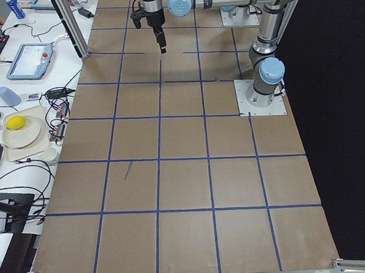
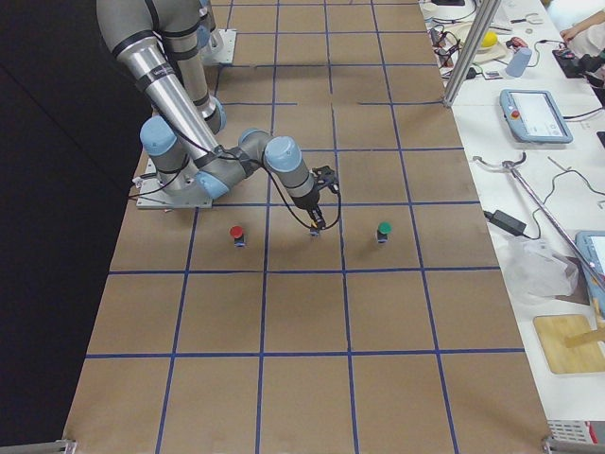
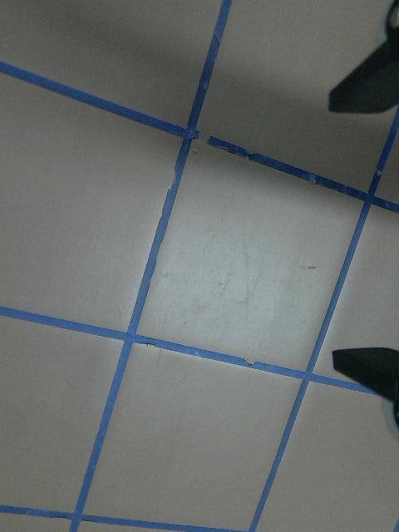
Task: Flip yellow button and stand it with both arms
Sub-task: 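Lower the button upright onto the table and open the right gripper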
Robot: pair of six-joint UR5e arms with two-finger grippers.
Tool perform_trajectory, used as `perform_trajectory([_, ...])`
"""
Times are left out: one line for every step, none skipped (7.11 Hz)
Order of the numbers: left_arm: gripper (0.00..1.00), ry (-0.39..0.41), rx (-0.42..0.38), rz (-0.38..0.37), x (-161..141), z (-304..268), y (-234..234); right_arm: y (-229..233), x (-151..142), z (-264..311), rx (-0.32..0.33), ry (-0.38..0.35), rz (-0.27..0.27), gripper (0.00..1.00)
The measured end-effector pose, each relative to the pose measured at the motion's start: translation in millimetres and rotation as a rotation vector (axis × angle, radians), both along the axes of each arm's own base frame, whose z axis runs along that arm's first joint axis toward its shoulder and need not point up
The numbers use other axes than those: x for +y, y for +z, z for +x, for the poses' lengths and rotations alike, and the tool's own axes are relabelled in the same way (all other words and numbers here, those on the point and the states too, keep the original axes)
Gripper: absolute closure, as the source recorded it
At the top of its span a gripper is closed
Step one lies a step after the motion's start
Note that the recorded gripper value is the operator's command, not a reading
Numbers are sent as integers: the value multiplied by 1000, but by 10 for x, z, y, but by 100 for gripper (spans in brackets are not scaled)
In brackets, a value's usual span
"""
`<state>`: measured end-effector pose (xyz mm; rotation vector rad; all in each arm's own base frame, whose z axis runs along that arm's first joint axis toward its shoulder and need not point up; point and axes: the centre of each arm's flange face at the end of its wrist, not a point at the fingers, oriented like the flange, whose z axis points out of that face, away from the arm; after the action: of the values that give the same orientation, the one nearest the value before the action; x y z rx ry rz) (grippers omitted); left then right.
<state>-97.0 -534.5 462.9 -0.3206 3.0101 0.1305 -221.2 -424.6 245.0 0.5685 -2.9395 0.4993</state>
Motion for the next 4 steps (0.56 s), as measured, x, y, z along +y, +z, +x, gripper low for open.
perform_trajectory([0, -53, 19, 1, 11, -16, 6, 1, 15, -23, 10, -1, -1, 94])
perform_trajectory([0, -116, 31, 0, 19, -22, 18, 4, 33, -54, 31, -8, 9, 94])
perform_trajectory([0, -160, 39, 1, 25, -23, 21, -2, 46, -77, 45, -14, 20, 89])
perform_trajectory([0, -189, 46, 6, 23, -21, 0, -13, 51, -88, 51, -18, 27, 63])
